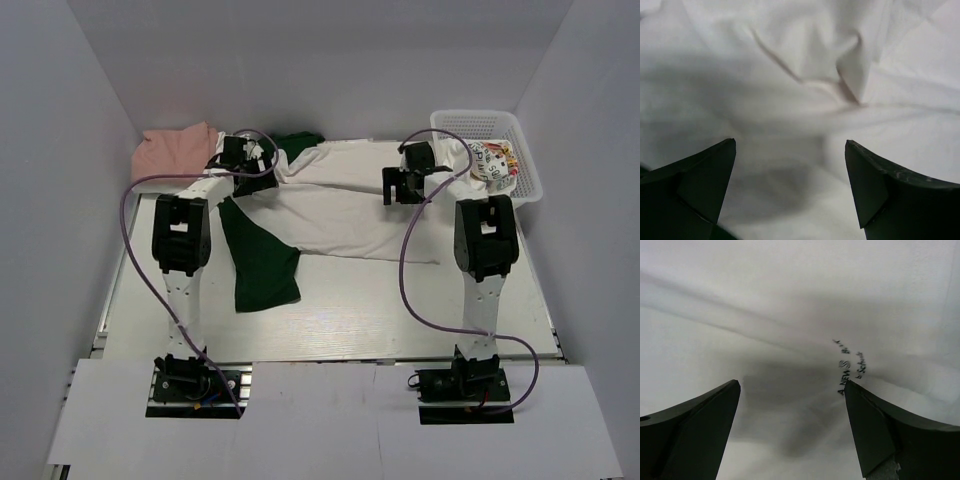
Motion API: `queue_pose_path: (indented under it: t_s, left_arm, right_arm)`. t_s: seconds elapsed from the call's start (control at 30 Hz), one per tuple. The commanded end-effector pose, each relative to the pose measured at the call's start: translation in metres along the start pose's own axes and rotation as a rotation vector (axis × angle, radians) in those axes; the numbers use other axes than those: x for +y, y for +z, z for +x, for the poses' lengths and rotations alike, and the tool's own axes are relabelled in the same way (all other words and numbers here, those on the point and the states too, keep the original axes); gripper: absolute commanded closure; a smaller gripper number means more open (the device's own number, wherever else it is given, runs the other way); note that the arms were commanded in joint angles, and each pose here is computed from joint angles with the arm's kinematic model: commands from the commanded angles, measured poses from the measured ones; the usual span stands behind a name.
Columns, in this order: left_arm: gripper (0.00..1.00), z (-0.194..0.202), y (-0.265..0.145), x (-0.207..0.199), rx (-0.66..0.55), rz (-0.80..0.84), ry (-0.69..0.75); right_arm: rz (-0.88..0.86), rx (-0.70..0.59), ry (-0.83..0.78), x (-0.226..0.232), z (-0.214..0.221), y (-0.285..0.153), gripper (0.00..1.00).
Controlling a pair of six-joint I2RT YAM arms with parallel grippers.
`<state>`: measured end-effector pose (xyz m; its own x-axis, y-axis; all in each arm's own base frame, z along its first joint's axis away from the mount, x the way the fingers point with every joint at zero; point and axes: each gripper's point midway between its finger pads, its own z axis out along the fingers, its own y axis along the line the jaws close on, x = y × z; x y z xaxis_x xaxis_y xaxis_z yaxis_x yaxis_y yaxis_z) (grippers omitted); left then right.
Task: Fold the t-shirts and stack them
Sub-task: Flatten out the tshirt
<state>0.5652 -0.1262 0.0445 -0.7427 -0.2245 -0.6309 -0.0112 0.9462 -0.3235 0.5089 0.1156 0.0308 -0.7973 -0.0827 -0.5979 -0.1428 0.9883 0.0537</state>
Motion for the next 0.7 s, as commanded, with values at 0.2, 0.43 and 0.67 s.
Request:
queue_pose_path:
  t_s: [0.2,0.43,0.67]
  left_arm:
    - [0.00,-0.012,-0.159,-0.026,-0.141,0.016,-0.134]
    - [0.00,0.136,-0.229,0.018,0.017,-0.124,-0.354]
    - [0.00,0.227,-0.260,0.034,0.093,-0.109,-0.480]
  right_arm:
    - [-0.151,-0.164,-0.008,0.051,-0.006,-0.117,0.10]
    - [-0.102,-0.333,0.254,0.028,0.040,-0.162,0.10]
    - [-0.154,-0.428,0.358,0.027,0.040,-0.198,0.10]
